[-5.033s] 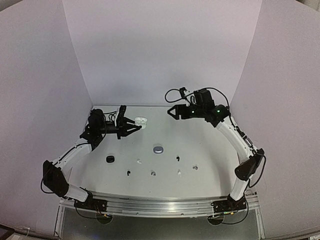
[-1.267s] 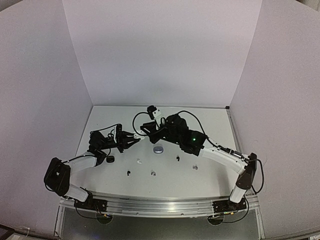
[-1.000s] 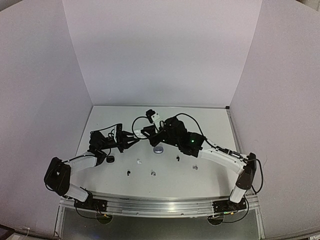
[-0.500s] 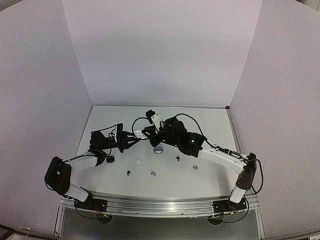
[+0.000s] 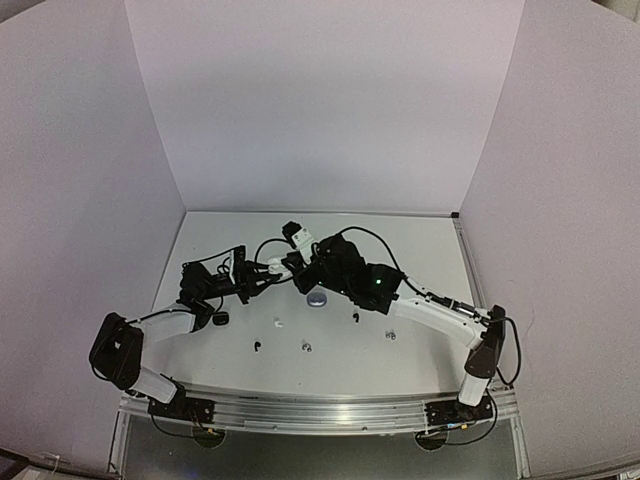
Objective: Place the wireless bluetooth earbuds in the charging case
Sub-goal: Insert the right earbud into the right side groove of the charging case.
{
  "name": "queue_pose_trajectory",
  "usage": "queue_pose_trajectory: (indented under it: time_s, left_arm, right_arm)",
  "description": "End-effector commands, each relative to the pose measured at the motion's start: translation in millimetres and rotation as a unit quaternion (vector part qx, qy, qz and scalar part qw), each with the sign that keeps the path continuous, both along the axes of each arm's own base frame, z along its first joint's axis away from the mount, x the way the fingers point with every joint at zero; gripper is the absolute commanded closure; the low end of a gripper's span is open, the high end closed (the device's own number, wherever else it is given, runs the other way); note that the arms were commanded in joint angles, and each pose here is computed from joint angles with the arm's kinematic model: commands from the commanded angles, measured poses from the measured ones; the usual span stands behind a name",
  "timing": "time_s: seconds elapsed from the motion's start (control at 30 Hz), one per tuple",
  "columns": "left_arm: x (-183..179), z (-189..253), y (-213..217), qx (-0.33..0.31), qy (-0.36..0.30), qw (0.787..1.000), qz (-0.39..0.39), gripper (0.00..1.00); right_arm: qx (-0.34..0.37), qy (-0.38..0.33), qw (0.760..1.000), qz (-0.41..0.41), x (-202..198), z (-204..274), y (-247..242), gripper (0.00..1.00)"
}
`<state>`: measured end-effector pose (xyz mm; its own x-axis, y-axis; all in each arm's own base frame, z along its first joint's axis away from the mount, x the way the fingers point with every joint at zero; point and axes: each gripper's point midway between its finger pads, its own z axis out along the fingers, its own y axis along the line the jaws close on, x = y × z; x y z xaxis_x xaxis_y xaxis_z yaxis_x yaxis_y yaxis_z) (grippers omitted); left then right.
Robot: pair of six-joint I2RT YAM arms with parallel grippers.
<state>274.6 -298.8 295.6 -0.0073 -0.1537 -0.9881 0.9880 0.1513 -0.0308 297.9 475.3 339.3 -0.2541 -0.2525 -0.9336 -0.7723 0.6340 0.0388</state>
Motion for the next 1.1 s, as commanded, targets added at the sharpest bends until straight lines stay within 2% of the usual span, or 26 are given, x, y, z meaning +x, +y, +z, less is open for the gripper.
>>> queue_pose_trajectory:
  time_s: [0.0, 0.3, 0.5, 0.83, 1.07]
  left_arm:
    - [1, 31, 3, -0.028, -0.060, 0.998, 0.015, 1.00]
    - [4, 33, 5, -0.034, -0.059, 0.997, 0.031, 1.00]
    - [2, 33, 5, -0.034, -0.053, 0.998, 0.026, 1.00]
    - [0, 33, 5, -0.033, -0.053, 0.998, 0.020, 1.00]
    - [1, 35, 6, -0.036, -0.057, 0.997, 0.027, 1.00]
  right_arm:
    - [-0.038, -0.011, 0.999, -0.008, 1, -10, 4, 1.00]
    - [-0.078, -0.042, 0.996, -0.014, 3, -15, 5, 1.00]
    - [-0.103, -0.061, 0.992, 0.038, -10, -21, 6, 1.00]
    - [-0.137, -0.102, 0.983, 0.064, -13, -21, 3, 1.00]
    - [-0.141, -0.091, 0.984, 0.063, -13, -31, 5, 1.00]
